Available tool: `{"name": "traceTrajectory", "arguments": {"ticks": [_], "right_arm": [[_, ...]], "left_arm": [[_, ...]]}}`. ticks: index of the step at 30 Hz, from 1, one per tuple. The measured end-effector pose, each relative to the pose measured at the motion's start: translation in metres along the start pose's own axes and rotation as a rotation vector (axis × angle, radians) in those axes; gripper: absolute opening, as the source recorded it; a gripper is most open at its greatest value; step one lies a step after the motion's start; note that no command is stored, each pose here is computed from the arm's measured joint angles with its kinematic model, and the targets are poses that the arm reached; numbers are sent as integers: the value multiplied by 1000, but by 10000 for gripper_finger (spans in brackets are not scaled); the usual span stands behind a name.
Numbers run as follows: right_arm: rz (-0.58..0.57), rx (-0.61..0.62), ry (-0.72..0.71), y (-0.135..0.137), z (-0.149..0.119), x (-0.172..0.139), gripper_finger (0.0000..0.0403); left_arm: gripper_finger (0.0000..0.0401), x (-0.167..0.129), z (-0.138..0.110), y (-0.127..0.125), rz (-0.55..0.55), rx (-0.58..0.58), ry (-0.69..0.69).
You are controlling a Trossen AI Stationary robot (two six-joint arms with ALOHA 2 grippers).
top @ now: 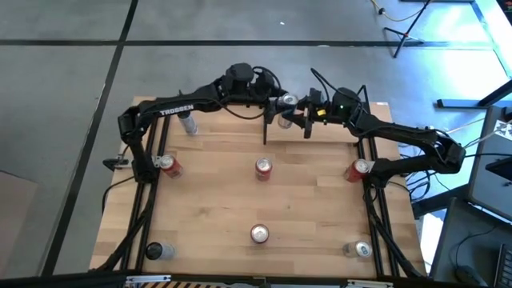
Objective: Place canned beverage on shelf
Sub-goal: Put the top blue soda can on the shelf
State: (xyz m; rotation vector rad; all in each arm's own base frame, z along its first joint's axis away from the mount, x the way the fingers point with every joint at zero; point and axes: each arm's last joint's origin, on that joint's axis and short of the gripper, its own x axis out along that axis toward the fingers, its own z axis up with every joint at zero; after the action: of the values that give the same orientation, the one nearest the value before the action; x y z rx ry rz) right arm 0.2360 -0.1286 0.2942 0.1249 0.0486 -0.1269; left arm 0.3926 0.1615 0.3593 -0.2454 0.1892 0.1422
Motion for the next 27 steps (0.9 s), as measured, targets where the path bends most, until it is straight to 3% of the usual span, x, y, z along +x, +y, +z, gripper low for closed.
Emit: {"name": "traceTrajectory", "arguments": {"ticks": [7,19,27], "right_arm": [[5,-1,-18,0,2,0,195],[9,7,-5,1,1,-1,195],[13,6,-5,1,1,-1,195]], "left_arm": [[267,1,-2,-2,1,66,12],[263,8,-12,-4,-4,58,64],[185,8,-12,-3,-3,64,67]]}}
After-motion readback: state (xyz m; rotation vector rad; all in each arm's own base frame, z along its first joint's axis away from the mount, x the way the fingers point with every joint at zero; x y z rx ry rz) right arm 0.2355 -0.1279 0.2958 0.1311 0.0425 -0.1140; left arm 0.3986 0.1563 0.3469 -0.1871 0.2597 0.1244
